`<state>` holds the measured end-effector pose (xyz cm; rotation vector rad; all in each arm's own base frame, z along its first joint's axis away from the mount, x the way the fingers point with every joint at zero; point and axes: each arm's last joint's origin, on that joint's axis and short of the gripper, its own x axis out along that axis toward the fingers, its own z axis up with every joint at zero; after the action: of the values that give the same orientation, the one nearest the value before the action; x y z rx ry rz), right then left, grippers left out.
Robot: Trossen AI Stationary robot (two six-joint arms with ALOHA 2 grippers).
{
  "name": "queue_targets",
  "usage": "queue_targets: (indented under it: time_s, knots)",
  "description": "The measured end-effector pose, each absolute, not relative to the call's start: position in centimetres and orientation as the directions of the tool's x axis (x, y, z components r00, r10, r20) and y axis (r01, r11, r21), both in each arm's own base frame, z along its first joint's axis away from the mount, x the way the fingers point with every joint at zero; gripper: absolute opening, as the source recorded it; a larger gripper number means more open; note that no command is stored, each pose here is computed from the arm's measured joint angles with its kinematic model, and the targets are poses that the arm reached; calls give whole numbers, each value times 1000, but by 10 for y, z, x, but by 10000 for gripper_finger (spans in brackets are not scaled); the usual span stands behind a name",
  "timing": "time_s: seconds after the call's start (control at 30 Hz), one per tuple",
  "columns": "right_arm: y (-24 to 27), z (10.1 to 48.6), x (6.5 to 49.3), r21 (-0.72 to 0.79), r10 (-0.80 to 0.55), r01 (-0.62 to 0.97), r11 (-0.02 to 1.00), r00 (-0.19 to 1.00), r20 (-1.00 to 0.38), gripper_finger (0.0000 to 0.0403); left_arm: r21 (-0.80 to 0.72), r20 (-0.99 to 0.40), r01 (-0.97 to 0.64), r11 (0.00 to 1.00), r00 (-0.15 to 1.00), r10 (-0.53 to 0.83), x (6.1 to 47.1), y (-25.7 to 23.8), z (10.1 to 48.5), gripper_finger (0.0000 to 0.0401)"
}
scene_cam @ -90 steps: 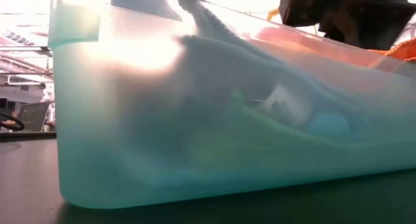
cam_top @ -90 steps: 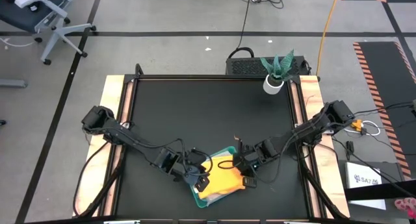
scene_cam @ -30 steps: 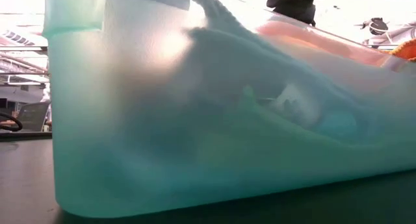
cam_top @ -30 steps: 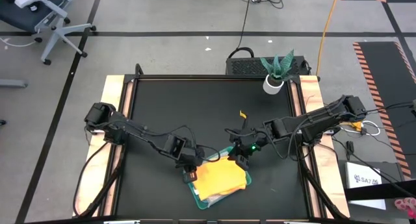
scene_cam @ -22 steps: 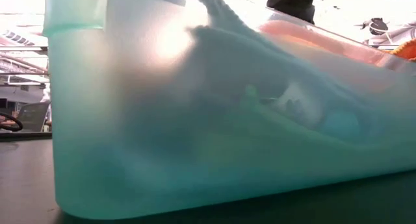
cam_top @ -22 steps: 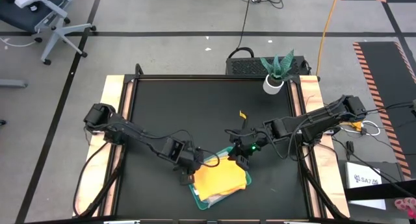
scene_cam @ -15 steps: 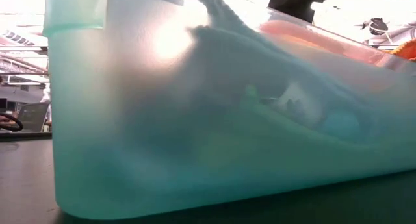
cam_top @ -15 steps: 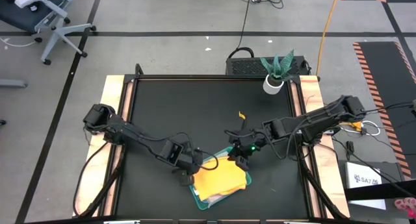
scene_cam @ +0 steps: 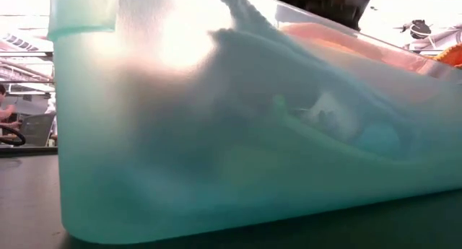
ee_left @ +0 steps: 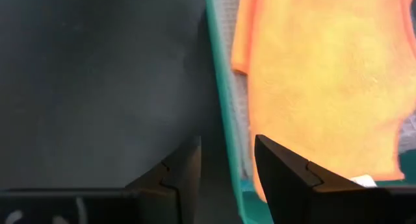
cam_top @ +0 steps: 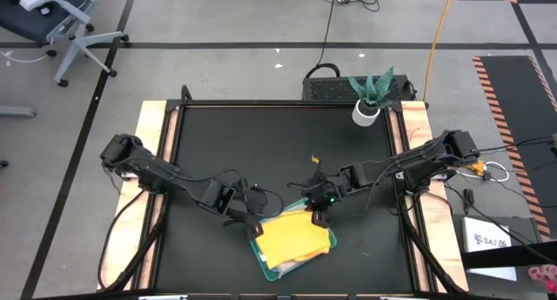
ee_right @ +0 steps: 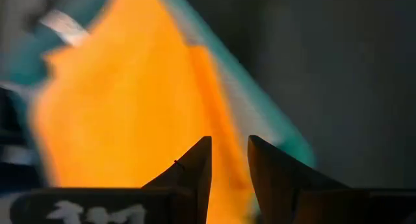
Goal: Fold microfiber towels
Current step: Put the folded orange microfiber cloth into the green transparent bin
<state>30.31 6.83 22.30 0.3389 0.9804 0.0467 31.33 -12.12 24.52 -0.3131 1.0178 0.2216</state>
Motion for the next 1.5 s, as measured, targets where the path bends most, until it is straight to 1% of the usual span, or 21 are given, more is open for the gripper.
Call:
queue_targets:
  time_s: [0.1,0.2,0.27,0.33,0.4,0.53,0.67,0.73,0.9,1.0,1.1,1.23,1.33,1.43,1.5]
  knots:
    - [56,221,302,207,123,97,974,539,-834,93,-154,-863,-323,934,505,32,313,-127,242,145]
    - [43,221,304,156,103,51,986,544,-833,93,-163,-859,-333,929,510,32,313,-129,242,145]
    - [36,221,306,148,93,54,988,557,-825,93,-168,-857,-347,923,514,38,313,-128,242,145]
    - [30,222,308,177,101,80,981,569,-816,93,-166,-855,-360,918,517,48,313,-128,242,145]
    - [28,221,307,226,133,103,969,552,-823,93,-168,-854,-363,916,518,49,313,-129,242,145]
    - [40,218,300,303,233,73,950,476,-848,93,-173,-853,-373,912,520,51,313,-129,242,145]
    - [58,215,291,335,287,58,941,394,-873,82,-167,-850,-381,909,523,63,313,-129,242,145]
    - [68,215,289,328,294,27,944,383,-876,72,-167,-850,-380,910,523,63,313,-130,242,145]
    - [77,216,290,245,215,14,969,435,-875,30,-158,-846,-387,908,527,77,313,-129,243,145]
    - [76,217,291,228,193,23,973,453,-870,5,-156,-846,-389,908,528,81,313,-128,243,145]
    - [76,217,291,218,184,21,976,455,-871,7,-160,-846,-394,905,528,80,313,-129,243,145]
    - [74,214,291,165,131,33,986,467,-874,1,-166,-846,-403,900,528,81,313,-129,243,145]
    - [74,222,292,141,101,44,989,497,-862,1,-169,-846,-408,897,528,81,313,-129,243,145]
    - [79,238,294,162,124,23,986,542,-831,0,-169,-846,-408,897,527,81,313,-129,243,145]
    - [85,243,295,211,177,-1,977,545,-819,0,-169,-846,-408,897,528,81,313,-129,243,145]
